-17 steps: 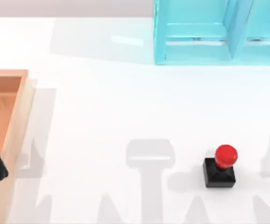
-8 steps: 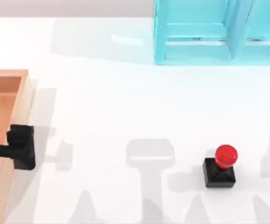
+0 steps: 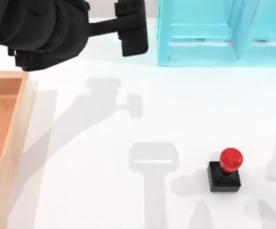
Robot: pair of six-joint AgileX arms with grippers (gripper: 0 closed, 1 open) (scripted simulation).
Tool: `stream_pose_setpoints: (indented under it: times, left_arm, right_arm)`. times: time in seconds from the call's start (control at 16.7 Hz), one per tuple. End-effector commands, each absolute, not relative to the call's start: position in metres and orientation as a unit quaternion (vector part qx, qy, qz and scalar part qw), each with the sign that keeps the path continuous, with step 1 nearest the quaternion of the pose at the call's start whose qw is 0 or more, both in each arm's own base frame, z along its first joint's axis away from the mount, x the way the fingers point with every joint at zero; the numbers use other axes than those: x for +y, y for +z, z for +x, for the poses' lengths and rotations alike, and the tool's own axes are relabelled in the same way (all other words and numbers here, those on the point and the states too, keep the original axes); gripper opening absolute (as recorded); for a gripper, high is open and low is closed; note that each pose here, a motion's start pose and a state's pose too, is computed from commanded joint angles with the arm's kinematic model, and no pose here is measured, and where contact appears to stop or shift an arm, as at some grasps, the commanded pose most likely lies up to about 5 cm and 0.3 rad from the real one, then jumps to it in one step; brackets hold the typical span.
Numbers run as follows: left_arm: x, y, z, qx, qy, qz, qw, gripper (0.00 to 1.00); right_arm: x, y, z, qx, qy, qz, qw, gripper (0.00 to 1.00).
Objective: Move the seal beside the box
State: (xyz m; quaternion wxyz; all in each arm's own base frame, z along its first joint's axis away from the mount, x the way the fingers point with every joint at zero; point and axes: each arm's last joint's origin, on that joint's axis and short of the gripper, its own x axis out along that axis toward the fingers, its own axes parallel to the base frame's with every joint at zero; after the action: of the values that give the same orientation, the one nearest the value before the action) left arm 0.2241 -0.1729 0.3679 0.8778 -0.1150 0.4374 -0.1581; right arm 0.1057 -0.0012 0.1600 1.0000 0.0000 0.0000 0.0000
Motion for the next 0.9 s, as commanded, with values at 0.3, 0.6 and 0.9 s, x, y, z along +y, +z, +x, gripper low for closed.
stream_pose_setpoints:
  times: [0.3, 0.6, 0.9]
  left_arm:
    - [-0.296, 0.371, 0.251, 0.519, -0.144, -0.141, 0.831, 1.00]
    - [-0.393, 0.308, 0.238, 0.597, -0.077, -0.084, 0.794, 1.00]
    - [-0.431, 0.250, 0.217, 0.631, -0.014, -0.003, 0.776, 1.00]
  right_arm:
    - [-0.001, 0.160, 0.106, 0.000, 0.000, 0.000, 1.000, 1.00]
    - [-0.001, 0.160, 0.106, 0.000, 0.000, 0.000, 1.000, 1.00]
    - [-0.001, 0.160, 0.106, 0.000, 0.000, 0.000, 1.000, 1.00]
